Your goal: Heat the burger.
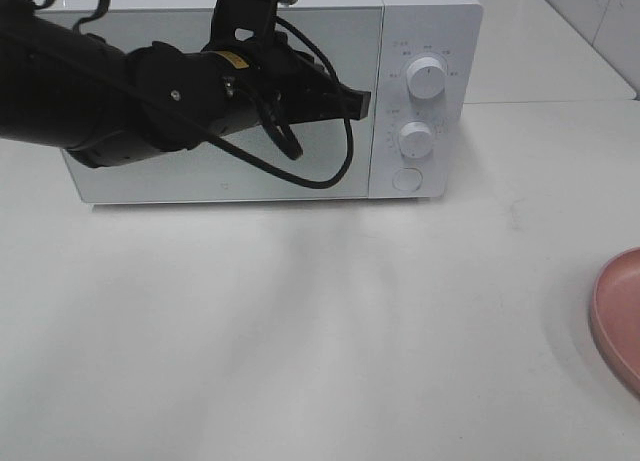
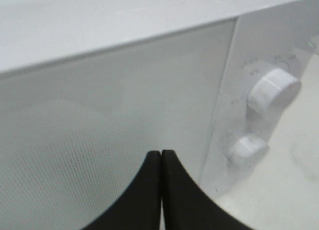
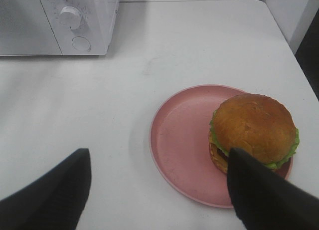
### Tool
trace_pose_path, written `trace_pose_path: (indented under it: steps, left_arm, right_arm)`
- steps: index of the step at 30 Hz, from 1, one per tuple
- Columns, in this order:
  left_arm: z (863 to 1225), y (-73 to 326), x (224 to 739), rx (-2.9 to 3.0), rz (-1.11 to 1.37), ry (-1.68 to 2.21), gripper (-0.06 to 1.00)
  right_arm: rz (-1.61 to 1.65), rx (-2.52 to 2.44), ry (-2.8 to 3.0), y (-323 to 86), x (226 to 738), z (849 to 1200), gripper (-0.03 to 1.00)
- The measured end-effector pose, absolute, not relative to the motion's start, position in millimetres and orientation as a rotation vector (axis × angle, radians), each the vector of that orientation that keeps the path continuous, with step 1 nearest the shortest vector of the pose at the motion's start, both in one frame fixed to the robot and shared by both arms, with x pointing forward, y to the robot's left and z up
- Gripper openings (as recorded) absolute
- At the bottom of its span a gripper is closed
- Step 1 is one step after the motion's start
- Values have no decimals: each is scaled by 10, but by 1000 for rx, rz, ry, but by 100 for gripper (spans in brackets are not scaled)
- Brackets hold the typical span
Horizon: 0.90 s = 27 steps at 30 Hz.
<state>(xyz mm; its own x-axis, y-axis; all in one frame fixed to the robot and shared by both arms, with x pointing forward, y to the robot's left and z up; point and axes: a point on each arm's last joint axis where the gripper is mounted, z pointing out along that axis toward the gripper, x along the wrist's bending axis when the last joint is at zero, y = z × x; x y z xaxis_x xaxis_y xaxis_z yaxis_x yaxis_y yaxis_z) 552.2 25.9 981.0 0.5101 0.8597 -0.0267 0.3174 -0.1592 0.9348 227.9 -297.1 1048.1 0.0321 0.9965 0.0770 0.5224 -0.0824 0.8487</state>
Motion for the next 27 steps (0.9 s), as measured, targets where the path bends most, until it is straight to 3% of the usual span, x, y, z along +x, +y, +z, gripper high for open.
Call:
trace_pose_path:
  steps: [4, 5, 6, 7, 8, 9, 10, 11, 12, 13, 16, 27]
  left_arm:
    - [9804, 303, 5395, 1813, 572, 1006, 1]
    - [9790, 323, 5304, 1890, 503, 1000, 12]
    - [9790, 323, 5304, 1890, 503, 1000, 12]
    - [9785, 329, 5269, 1923, 477, 992, 22]
    - [9771, 345, 5180, 2011, 413, 966, 46]
    - [9771, 345, 5180, 2011, 413, 966, 46]
    - [9771, 360, 5100, 2092, 348, 941, 70]
    - [9782, 367, 5068, 2123, 326, 927, 79]
    - [9782, 367, 5068, 2123, 326, 927, 79]
    - [9785, 387, 4988, 2198, 257, 910, 92]
    - [9787, 425, 4878, 2301, 164, 884, 97]
    - [10001, 608, 4591, 2487, -23, 828, 99]
  right_arm:
    - [951, 1676, 1555, -2971, 2279, 10481, 73]
    - [951, 1676, 1555, -2971, 2279, 10481, 73]
    - [951, 1676, 1555, -2971, 2279, 10481, 73]
    - [951, 1676, 1555, -2971, 2279, 10481, 73]
    - [951, 1676, 1555, -2971, 2279, 10481, 73]
    - [951, 1676, 1555, -2971, 2279, 10481, 73]
    - [951, 1676, 1555, -2971, 2279, 10481, 73]
    - [951, 1676, 1555, -2971, 2279, 10481, 73]
    - [951, 1676, 1555, -2971, 2279, 10481, 73]
    - [951, 1676, 1555, -2971, 2279, 10481, 73]
    - [951, 1676, 1555, -2971, 2279, 10481, 73]
    - [951, 1676, 1555, -2971, 2279, 10481, 73]
